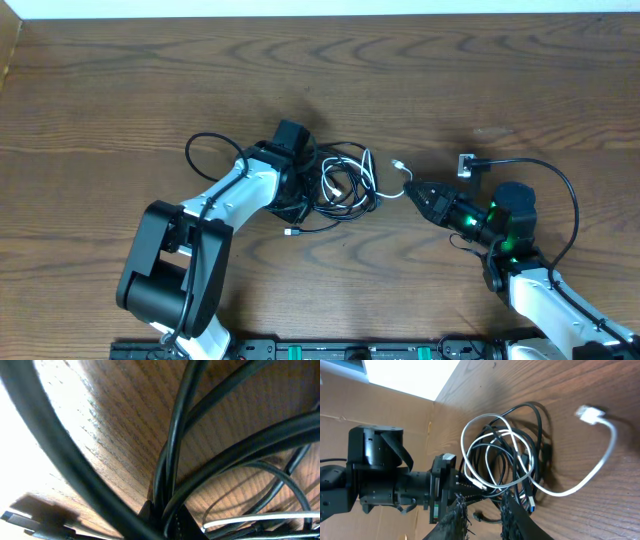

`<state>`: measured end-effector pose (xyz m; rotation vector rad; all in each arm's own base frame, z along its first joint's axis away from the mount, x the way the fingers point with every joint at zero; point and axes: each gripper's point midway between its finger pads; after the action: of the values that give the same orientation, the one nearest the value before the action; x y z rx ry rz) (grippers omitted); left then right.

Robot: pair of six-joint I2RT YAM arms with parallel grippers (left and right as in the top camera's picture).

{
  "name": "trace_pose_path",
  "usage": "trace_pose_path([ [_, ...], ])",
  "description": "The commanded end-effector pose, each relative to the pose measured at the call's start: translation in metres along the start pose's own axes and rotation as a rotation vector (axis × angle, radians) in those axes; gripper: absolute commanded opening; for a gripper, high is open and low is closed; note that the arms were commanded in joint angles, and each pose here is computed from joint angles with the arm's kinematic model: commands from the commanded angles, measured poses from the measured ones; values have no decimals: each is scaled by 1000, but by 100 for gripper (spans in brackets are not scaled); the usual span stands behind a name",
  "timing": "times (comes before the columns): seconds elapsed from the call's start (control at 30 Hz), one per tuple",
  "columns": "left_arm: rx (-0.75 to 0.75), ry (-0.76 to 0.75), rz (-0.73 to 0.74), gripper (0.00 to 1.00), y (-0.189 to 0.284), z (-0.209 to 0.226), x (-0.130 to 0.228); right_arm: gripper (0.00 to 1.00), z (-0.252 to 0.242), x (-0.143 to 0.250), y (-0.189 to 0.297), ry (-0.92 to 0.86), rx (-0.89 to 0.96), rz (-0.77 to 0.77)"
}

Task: Untangle cables

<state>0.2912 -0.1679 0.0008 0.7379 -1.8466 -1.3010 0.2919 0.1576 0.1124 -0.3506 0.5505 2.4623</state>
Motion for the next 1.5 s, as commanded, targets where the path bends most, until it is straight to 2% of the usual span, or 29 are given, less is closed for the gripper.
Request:
trace_pose_path([
  [0.0,17,-108,39,7,6,4,3,23,-4,2,1,-13,4,7],
  [0.13,191,-239,73,7,42,-24,12,25,-4,1,1,-12,6,4],
  [0.47,621,-438,-10,8,151,-84,41,26,-2,4,1,-11,-7,19],
  [0.63,812,-529,-49,8,203,-102,58,27,21,10,3,40,-117,72],
  [0.73,901,-550,-40,8,228,-107,69,27,38,15,6,74,-200,115],
  [0.83,973,-515,-34,8,248,-113,74,29,41,19,7,33,-216,143],
  [0.93,1077,-571,-31,8,273,-121,86,31,42,21,8,34,-222,153],
  [1.0,1163,-650,-14,8,292,-127,99,34,44,24,9,35,-233,168],
  [1.17,1346,-984,-48,8,329,-126,133,38,49,32,12,38,-266,218],
  [1.47,1381,-1276,-68,8,327,-111,153,42,49,31,11,-56,-254,224],
])
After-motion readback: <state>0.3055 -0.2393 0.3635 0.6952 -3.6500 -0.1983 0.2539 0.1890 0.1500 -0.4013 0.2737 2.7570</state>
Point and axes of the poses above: each gripper's point midway between its finger pads, its own y axis back along the fingers, its own z axis along the line the jaws close on, x = y × z
